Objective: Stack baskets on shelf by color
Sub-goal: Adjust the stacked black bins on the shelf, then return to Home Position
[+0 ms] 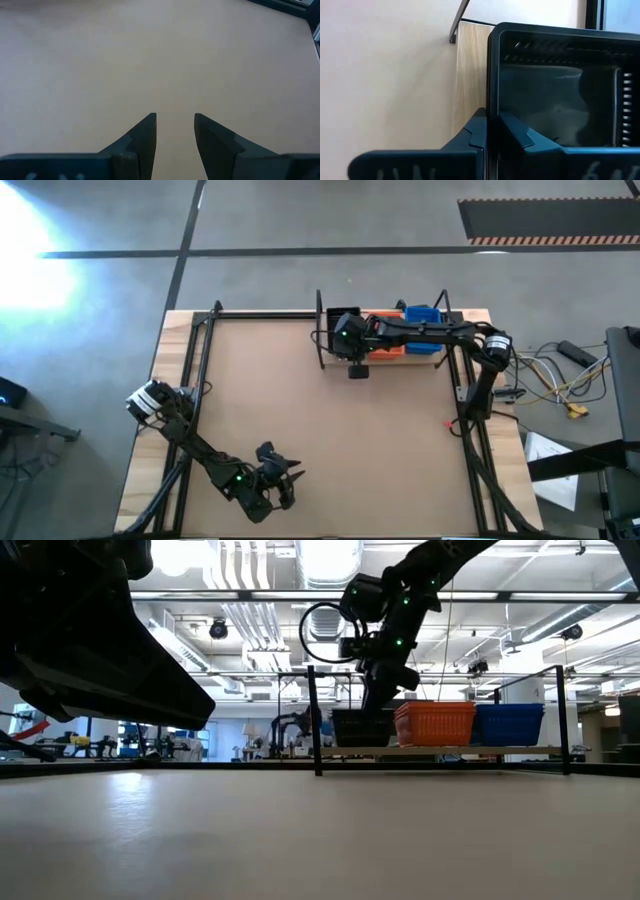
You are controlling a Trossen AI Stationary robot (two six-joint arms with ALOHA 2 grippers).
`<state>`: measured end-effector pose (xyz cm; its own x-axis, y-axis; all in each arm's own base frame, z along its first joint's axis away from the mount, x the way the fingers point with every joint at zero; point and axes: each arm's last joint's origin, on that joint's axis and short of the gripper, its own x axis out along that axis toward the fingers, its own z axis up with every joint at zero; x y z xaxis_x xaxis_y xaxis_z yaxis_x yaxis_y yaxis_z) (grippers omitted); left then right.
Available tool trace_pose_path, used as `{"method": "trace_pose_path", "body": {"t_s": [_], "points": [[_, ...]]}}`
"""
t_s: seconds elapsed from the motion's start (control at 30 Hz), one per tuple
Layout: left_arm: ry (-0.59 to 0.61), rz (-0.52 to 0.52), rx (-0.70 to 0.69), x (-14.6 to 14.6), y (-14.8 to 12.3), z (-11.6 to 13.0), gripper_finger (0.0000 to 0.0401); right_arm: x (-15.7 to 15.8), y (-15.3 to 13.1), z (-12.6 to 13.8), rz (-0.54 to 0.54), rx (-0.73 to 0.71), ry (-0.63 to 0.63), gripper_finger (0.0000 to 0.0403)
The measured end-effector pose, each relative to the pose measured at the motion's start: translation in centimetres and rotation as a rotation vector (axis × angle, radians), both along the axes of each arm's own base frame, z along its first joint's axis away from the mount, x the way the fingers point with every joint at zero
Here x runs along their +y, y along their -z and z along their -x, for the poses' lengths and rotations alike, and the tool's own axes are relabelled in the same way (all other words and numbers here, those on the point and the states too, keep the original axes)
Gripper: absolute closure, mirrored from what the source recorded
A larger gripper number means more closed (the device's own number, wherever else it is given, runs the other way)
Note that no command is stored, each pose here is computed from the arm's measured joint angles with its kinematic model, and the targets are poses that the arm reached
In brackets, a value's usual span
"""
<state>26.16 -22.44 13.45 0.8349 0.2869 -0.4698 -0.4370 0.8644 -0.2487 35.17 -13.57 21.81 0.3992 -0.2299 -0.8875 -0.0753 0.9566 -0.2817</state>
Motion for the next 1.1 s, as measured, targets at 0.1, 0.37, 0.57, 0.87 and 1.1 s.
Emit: {"method": "trace_pose_path", "body": {"t_s": [0.1,0.37,0.57,0.87,1.1], "points": [[0.000,0.000,0.000,0.0,0.0,0.0,0.0285,0.0,-0.1,0.1,-0.002,0.002,0.004,0.0383],[-0.001,0.000,0.000,0.0,0.0,0.0,0.0285,0.2,-0.9,0.5,-0.014,-0.015,0.020,0.0361],[0.000,0.000,0.001,0.0,0.0,0.0,0.0285,0.3,-1.0,0.5,-0.048,-0.038,0.024,0.0323],[0.000,0.001,0.001,0.0,0.0,0.0,0.0285,1.1,-4.3,1.6,-0.082,-0.147,-0.027,0.0254],[0.003,0.002,-0.003,-0.1,-0.1,0.0,0.0285,4.3,-9.3,5.8,-0.205,-0.313,-0.017,0.0268]]}}
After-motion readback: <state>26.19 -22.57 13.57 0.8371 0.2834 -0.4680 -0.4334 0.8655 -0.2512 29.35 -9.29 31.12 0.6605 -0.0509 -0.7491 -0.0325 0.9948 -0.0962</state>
